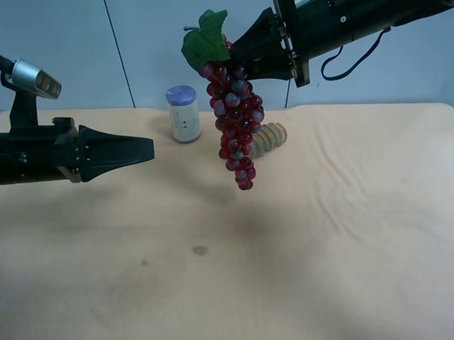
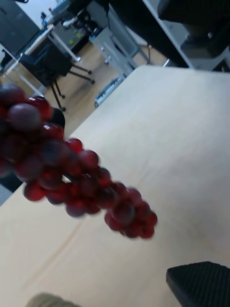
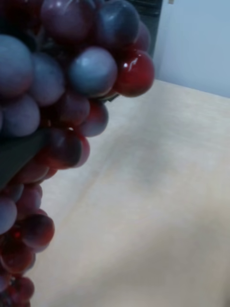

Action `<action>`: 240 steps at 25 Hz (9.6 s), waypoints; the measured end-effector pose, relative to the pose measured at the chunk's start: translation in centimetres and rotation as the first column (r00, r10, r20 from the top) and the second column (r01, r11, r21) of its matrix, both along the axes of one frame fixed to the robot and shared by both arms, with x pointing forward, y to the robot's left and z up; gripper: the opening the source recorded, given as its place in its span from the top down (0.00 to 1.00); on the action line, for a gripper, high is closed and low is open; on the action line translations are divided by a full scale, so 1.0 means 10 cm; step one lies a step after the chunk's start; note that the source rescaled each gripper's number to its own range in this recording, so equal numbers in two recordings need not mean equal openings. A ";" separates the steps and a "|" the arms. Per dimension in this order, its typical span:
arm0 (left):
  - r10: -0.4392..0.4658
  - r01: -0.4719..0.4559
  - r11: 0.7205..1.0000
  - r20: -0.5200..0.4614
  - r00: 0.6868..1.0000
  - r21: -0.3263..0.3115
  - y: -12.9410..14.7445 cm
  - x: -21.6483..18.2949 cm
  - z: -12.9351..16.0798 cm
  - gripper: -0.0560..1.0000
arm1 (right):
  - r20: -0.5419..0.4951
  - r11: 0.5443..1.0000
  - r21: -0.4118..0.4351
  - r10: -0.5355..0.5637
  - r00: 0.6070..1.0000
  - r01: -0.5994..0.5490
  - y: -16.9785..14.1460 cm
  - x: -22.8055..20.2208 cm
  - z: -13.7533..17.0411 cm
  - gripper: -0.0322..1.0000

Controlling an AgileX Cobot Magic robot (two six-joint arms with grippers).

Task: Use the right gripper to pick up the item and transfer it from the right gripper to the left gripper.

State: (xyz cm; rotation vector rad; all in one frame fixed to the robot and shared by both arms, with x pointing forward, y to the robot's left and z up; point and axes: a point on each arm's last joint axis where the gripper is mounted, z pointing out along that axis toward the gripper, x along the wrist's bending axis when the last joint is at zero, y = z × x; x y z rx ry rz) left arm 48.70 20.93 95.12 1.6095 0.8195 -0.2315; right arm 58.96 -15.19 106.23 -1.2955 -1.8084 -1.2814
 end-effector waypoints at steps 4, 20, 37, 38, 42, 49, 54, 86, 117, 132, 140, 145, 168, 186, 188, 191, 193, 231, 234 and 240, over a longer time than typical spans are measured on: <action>-0.085 0.085 0.996 0.011 0.996 -0.008 -0.23 0.04 0.02 0.00 | 0.000 1.000 0.001 0.016 1.000 -0.016 0.05 -0.02 0.00 0.96; -0.232 0.232 0.973 0.045 0.972 -0.002 -0.72 0.38 -0.15 0.00 | -0.010 1.000 0.007 0.011 1.000 -0.011 0.06 -0.02 0.01 0.96; -0.245 0.245 0.969 0.100 0.964 0.013 -0.80 0.64 -0.28 0.00 | -0.010 1.000 0.007 0.009 1.000 -0.009 0.06 -0.02 0.00 0.96; -0.246 0.246 0.969 0.106 0.963 0.015 -0.80 0.66 -0.28 0.00 | -0.010 1.000 0.006 0.008 1.000 -0.008 0.06 -0.02 0.00 0.96; -0.244 0.245 0.969 0.134 0.960 0.014 -0.82 0.71 -0.23 0.00 | -0.008 1.000 0.005 0.002 1.000 -0.002 0.05 -0.01 0.00 0.96; -0.267 0.267 0.963 0.151 0.952 0.015 -0.90 0.70 -0.20 0.00 | -0.002 1.000 0.002 -0.013 1.000 0.013 0.05 0.00 0.00 0.96; -0.334 0.324 0.943 0.182 0.925 0.083 -1.17 0.56 -0.25 0.00 | -0.002 1.000 0.002 -0.014 1.000 0.014 0.05 0.00 0.00 0.96; -0.346 0.341 0.938 0.168 0.923 0.060 -1.35 0.58 -0.13 0.00 | -0.001 1.000 0.001 -0.012 1.000 0.012 0.06 0.00 0.00 0.96; -0.344 0.348 0.937 0.164 0.924 0.004 -1.24 0.62 -0.08 0.91 | 0.012 1.000 -0.013 -0.003 1.000 0.003 0.06 -0.01 -0.01 0.97; -0.344 0.348 0.937 0.151 0.927 0.001 -1.24 0.62 -0.09 0.92 | 0.054 0.999 -0.042 -0.013 0.998 0.016 0.05 0.02 -0.03 0.22; -0.347 0.350 0.937 0.145 0.927 0.003 -1.24 0.62 -0.10 0.92 | 0.147 0.977 -0.212 0.021 0.989 0.011 -0.03 0.01 -0.09 0.00; -0.347 0.350 0.937 0.141 0.927 0.002 -1.24 0.62 -0.10 0.92 | 0.165 0.971 -0.237 0.059 0.985 -0.019 -0.05 -0.08 0.00 0.00; -0.340 0.343 0.939 0.106 0.934 -0.010 -1.24 0.62 -0.10 0.93 | 0.354 0.670 -0.704 0.046 0.934 0.234 -0.68 -0.81 0.60 0.00; -0.337 0.340 0.940 0.088 0.937 -0.016 -1.24 0.62 -0.10 0.93 | 0.539 0.562 -0.676 -0.064 0.840 0.476 -1.08 -1.94 0.43 0.00; -0.337 0.339 0.941 0.085 0.938 -0.017 -1.24 0.62 -0.10 0.93 | 0.564 0.566 -0.651 -0.085 0.822 0.505 -1.12 -2.12 0.42 0.00; -0.335 0.337 0.941 0.077 0.939 -0.020 -1.24 0.62 -0.10 0.94 | 0.585 0.565 -0.630 -0.105 0.804 0.532 -1.17 -2.38 0.34 0.00; -0.334 0.336 0.942 0.070 0.940 -0.022 -1.24 0.62 -0.10 0.94 | 0.603 0.565 -0.614 -0.115 0.790 0.551 -1.21 -2.55 0.29 0.00; -0.327 0.328 0.944 0.032 0.945 -0.035 -1.24 0.62 -0.10 0.94 | 0.796 0.377 -0.376 -0.336 0.503 0.847 -1.44 -3.57 -0.10 0.00; -0.326 0.327 0.944 0.029 0.945 -0.036 -1.24 0.62 -0.10 0.94 | 0.793 0.376 -0.372 -0.347 0.501 0.849 -1.44 -3.57 -0.10 0.00; -0.324 0.324 0.945 0.017 0.946 -0.039 -1.24 0.62 -0.10 0.94 | 0.761 0.425 -0.330 -0.409 0.504 0.843 -1.38 -3.57 -0.09 0.00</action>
